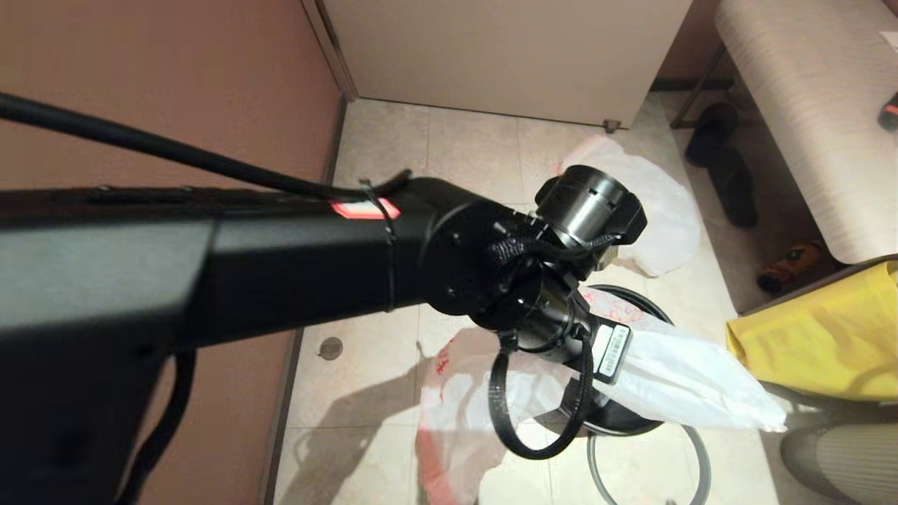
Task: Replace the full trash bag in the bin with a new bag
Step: Put the new garbage bag on the trash can
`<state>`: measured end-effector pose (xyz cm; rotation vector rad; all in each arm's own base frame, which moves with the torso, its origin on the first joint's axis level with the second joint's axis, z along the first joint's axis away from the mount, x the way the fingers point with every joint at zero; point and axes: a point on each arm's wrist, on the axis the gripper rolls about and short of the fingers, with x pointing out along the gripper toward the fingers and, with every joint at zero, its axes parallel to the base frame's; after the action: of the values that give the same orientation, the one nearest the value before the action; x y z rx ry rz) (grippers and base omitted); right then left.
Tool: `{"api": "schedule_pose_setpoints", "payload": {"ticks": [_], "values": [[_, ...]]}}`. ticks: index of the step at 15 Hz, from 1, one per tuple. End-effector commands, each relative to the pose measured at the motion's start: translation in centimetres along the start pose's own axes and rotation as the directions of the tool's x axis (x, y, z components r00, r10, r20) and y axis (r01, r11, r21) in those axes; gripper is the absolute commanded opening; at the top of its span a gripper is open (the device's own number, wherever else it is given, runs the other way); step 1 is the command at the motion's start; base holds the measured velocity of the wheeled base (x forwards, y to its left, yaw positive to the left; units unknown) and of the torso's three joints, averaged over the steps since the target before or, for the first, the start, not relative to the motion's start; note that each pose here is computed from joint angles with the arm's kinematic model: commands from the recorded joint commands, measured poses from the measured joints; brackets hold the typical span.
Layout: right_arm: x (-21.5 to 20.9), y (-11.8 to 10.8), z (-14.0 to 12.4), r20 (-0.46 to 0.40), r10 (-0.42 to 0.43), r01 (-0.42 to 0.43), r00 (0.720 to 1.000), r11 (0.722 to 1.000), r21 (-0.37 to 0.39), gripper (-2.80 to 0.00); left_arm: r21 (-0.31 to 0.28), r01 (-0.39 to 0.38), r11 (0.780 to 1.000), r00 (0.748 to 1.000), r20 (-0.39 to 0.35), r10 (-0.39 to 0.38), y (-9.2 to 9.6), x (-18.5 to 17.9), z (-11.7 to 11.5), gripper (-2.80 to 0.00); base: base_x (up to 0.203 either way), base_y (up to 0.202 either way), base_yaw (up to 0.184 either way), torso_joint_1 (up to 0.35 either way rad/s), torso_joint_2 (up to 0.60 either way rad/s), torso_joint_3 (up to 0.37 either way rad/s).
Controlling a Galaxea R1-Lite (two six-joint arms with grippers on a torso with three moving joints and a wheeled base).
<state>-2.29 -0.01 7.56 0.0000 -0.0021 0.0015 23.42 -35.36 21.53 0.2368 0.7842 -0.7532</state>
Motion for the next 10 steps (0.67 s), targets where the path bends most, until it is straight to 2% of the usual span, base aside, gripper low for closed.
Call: {"api": "schedule_pose_setpoints", "payload": {"ticks": [1,3,6,10], "values": [[0.0,0.0,0.0,-0.001,0.0,0.0,1.0,1.0,0.0,-2.8,0.01,-0.022,1.0,0.999,0.041,0.021,0.6,6.2,-0.5,-2.8,0.0,0.0,0.0,0.0,0.0,0.0],[0.0,0.0,0.0,-0.001,0.0,0.0,1.0,1.0,0.0,-2.8,0.031,-0.02,0.999,0.994,0.107,0.017,0.8,9.7,-0.7,-2.8,0.0,0.0,0.0,0.0,0.0,0.0],[0.0,0.0,0.0,-0.001,0.0,0.0,1.0,1.0,-0.001,-2.8,0.105,-0.03,0.994,0.99,0.143,0.014,0.9,15.3,-2.5,-2.8,0.0,0.0,0.0,0.0,0.0,0.0],[0.0,0.0,0.0,-0.001,0.0,0.0,1.0,1.0,0.0,-2.8,0.219,-0.063,0.974,0.966,0.26,0.004,1.0,22.1,-5.4,-2.8,0.0,0.0,0.0,0.0,0.0,0.0]]}}
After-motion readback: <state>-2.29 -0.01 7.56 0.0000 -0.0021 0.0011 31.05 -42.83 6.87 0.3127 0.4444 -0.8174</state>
